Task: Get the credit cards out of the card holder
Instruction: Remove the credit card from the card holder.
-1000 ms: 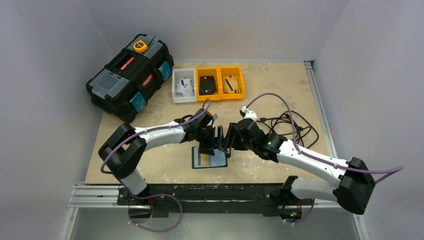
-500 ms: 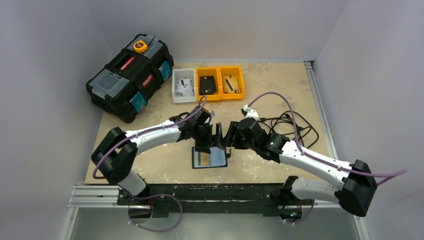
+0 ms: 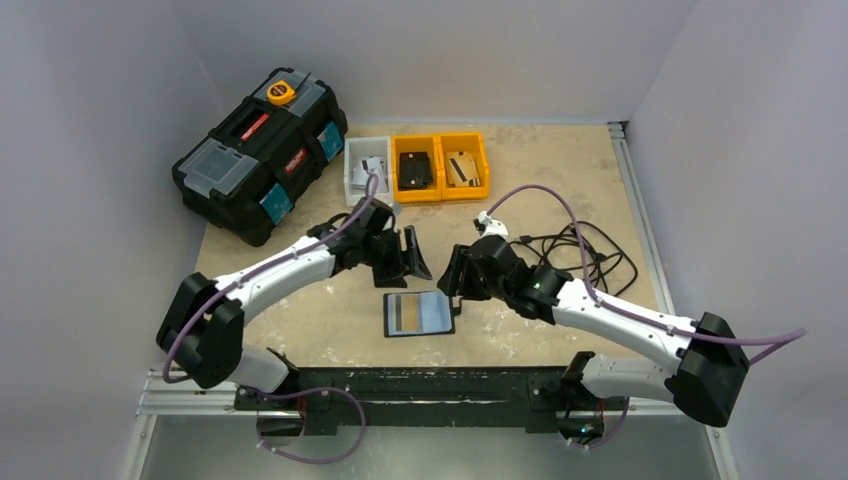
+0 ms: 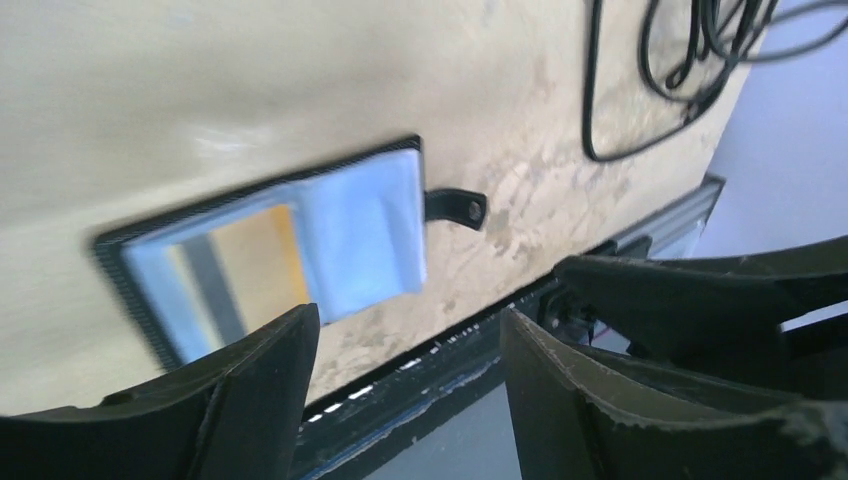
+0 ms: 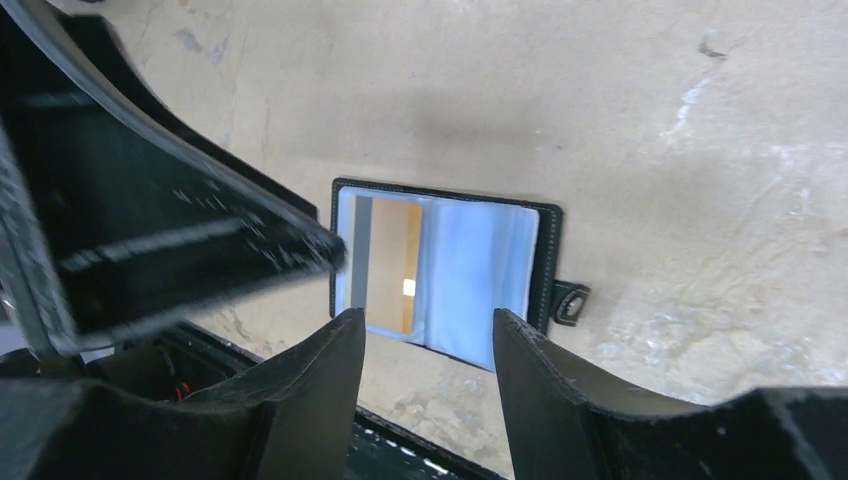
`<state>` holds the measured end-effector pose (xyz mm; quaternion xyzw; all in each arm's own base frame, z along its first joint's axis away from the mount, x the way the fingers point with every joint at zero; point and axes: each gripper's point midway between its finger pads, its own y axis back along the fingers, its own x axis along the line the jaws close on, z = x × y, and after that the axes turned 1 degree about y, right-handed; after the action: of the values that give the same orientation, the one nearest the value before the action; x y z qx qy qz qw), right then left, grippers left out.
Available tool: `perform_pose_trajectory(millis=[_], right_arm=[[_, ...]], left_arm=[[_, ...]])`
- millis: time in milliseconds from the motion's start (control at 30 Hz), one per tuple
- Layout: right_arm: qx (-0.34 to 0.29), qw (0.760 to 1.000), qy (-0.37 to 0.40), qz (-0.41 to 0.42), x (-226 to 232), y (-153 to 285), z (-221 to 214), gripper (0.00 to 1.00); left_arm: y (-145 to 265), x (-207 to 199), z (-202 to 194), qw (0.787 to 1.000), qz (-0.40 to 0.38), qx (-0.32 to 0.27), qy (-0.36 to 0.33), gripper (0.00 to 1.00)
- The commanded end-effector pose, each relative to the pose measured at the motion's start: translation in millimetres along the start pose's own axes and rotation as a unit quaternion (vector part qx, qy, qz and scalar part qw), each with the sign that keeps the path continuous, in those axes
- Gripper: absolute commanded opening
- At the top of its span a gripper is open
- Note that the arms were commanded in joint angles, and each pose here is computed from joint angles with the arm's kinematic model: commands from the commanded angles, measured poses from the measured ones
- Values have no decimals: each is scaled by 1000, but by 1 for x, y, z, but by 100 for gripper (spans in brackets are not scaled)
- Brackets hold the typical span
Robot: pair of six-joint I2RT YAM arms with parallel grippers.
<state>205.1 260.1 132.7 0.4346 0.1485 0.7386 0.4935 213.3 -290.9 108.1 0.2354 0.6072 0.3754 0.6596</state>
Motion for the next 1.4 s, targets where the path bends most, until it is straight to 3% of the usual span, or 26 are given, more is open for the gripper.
perform_pose_trajectory(millis=[0,100,267,533,700,1367], right_arm=[[14,998,-11,58,32,-8,-6,49],[33,996,-9,79,47,-19,-16,48],[67,993,-6,92,61,-42,-36,45],[91,991,-10,96,63,-67,-51,42],[114,988,-14,100,62,-77,-65,40],[129,991,-27,38,18,-86,-82,40]], left_arm=[[23,41,13,998,48,-40,15,59],[26,58,8,997,70,-43,14,41],[19,70,-1,996,75,-32,19,20],[-1,86,-9,996,88,-10,26,4],[-12,94,-13,995,93,3,34,0],[-27,122,-26,988,139,24,60,0]])
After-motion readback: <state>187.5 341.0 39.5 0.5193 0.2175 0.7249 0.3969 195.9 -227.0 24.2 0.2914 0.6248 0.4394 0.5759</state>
